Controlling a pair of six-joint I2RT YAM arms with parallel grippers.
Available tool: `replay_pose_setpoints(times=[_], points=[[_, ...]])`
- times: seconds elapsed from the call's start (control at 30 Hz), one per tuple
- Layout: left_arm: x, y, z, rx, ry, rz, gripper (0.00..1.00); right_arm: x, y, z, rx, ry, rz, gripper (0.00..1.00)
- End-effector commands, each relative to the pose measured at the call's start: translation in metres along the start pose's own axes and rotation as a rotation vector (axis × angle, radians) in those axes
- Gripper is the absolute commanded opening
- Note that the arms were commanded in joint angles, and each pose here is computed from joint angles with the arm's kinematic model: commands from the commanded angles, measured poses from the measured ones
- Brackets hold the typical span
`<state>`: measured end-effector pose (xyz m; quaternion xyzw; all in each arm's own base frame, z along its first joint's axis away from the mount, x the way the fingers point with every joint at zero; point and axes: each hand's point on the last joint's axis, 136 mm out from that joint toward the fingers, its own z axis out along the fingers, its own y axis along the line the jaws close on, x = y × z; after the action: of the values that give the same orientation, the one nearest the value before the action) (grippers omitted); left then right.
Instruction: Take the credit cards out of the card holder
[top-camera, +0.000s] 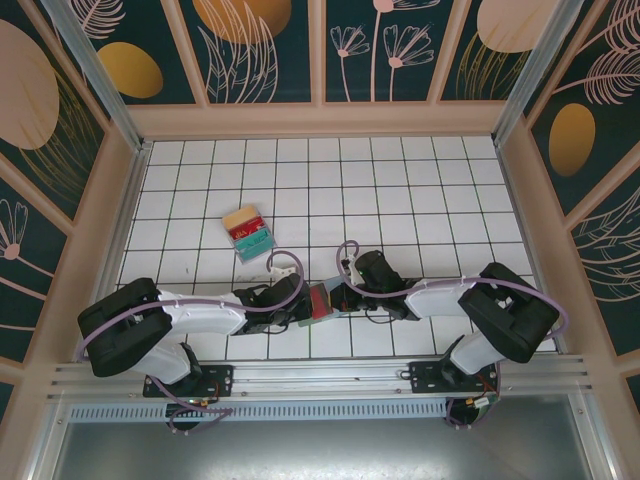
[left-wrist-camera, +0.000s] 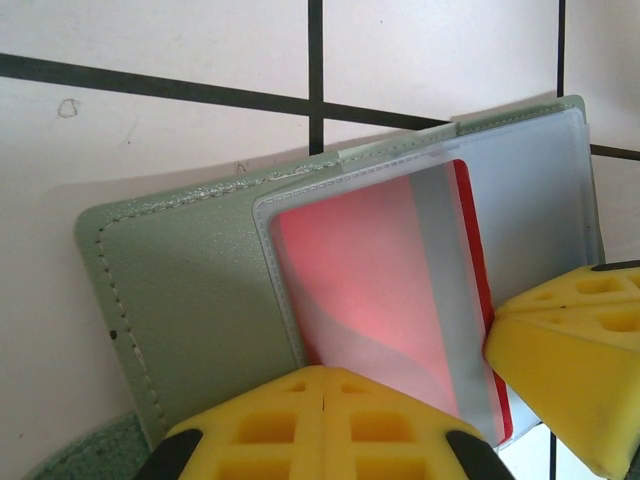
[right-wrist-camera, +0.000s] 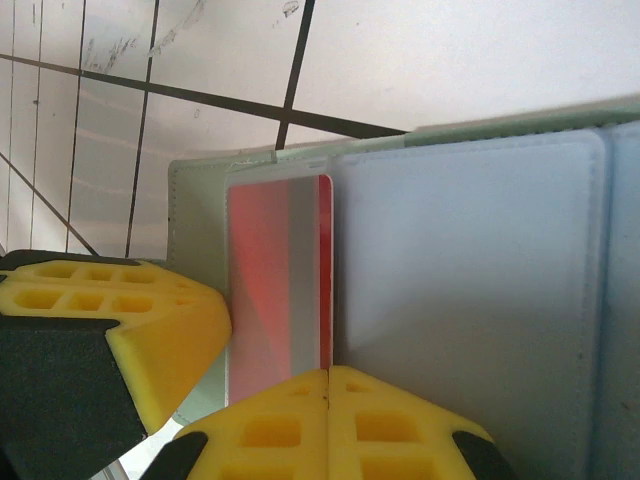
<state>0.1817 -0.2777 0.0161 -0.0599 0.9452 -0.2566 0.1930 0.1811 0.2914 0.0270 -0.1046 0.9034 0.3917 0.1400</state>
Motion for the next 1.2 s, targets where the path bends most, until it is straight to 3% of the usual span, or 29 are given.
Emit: replay_pose_setpoints(times=[0.0, 0.73, 0.83, 0.93, 1.17], points=[[0.013, 0.033, 0.002, -0.105, 0.03, 0.0, 0.0, 0.0, -0.012, 0.001, 0.049, -0.007, 0.011, 0.0], [0.015, 0.034, 0.002, -0.103, 0.034, 0.009, 0.0, -0.005, -0.03, -0.018, 0.084, -0.048, 0.047, 0.0], [0.015, 0.032, 0.002, -0.096, 0.036, 0.009, 0.0, -0.006, -0.02, -0.019, 0.027, -0.051, 0.031, 0.0], [0.014, 0.029, 0.002, -0.085, 0.036, 0.01, 0.0, -0.008, -0.01, -0.018, -0.023, -0.042, 0.02, 0.17], [0.014, 0.026, 0.003, -0.078, 0.037, 0.014, 0.0, -0.007, -0.01, -0.008, -0.036, -0.008, 0.026, 0.21]])
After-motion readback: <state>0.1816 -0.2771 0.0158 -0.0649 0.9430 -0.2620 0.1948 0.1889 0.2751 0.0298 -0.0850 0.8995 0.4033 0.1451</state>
